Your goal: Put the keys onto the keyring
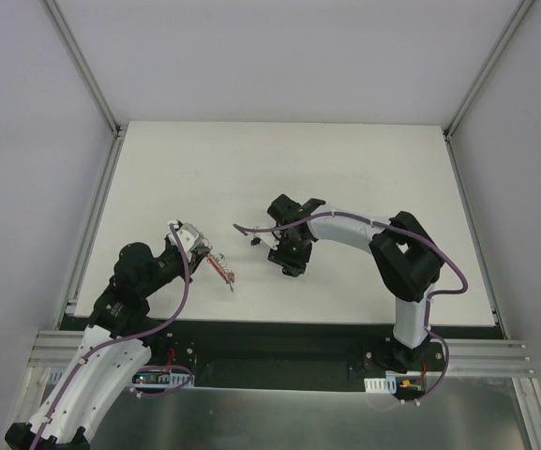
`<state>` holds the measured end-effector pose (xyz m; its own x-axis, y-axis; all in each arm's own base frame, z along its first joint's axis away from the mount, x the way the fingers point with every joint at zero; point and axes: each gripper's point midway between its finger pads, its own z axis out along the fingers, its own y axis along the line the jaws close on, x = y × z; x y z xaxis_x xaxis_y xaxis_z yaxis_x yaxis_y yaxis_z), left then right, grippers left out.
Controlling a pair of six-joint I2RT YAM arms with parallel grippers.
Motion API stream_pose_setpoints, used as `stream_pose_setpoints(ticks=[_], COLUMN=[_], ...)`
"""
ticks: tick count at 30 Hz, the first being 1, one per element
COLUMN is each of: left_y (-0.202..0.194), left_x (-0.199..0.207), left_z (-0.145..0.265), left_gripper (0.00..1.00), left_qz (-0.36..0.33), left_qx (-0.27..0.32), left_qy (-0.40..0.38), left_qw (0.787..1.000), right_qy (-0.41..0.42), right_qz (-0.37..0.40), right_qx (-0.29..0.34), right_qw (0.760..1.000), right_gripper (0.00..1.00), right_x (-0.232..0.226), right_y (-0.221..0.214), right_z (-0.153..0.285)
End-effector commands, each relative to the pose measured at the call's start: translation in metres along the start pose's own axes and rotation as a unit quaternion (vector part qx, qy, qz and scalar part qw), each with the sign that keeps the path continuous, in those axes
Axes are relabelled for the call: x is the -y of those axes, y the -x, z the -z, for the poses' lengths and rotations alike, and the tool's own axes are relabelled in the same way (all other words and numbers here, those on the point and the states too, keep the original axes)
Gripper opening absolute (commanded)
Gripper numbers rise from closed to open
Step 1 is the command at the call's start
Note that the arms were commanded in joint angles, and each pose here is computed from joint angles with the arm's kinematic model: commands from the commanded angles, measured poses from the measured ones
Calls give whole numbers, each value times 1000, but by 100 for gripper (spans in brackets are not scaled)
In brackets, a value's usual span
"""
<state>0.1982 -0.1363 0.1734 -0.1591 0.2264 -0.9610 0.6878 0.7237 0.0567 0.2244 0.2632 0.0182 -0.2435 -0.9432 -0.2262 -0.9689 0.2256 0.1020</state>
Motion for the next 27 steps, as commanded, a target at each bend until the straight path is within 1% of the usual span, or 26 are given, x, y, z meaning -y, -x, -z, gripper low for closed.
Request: stream_pose_setpoints(ticks=[1, 4, 6, 9, 10, 12, 13, 15, 16, 17, 19, 20, 22, 23, 27], left_y=[25, 26, 25, 25, 25, 25, 25, 24, 24, 24, 24, 25, 25, 25, 25], left_x=[-2, -1, -1, -2, -2, -2, -1, -2, -2, -1, -1, -1, -1, -1, -1], left_z=[1, 2, 2, 1, 1, 1, 1, 1, 1, 1, 0, 1, 1, 1, 1], left_gripper=[0, 0, 0, 0, 0, 0, 0, 0, 0, 0, 0, 0, 0, 0, 0], left_qz=[-12, -13, -12, -11, -12, -11, -11, -9, -9, -7, -7, -7, -7, -7, -5], left_qx=[38, 40, 40, 39, 39, 39, 39, 37, 36, 36, 35, 36, 37, 37, 37], left_qy=[1, 0, 1, 0, 1, 1, 0, 1, 0, -1, -3, -2, -2, -1, -2], left_qw=[999, 999, 999, 999, 999, 999, 999, 999, 999, 999, 999, 999, 999, 999, 999], right_qy=[-4, -10, -17, -34, -37, -49, -52, -62, -67, -74, -87, -93, -103, -110, -124], right_qz=[-4, -12, -17, -29, -34, -44, -60, -75, -99, -112, -134, -164, -186, -218, -244], right_qx=[-26, -34, -34, -27, -26, 3, 14, 37, 45, 49, 76, 85, 100, 105, 128], right_qw=[1000, 999, 999, 999, 998, 998, 997, 995, 992, 990, 984, 978, 972, 964, 953], right_gripper=[42, 41, 37, 26, 21, 18, 12, 5, 1, 1, 1, 1, 1, 1, 1], right_x=[-9, -10, -10, -8, -9, -8, -10, -10, -10, -9, -5, -4, 1, 3, 11], right_y=[-15, -23, -25, -27, -30, -22, -20, -15, -14, -15, -6, -4, 3, 5, 16], right_z=[-3, -4, -3, 0, 0, 7, 9, 14, 15, 14, 17, 16, 15, 15, 17])
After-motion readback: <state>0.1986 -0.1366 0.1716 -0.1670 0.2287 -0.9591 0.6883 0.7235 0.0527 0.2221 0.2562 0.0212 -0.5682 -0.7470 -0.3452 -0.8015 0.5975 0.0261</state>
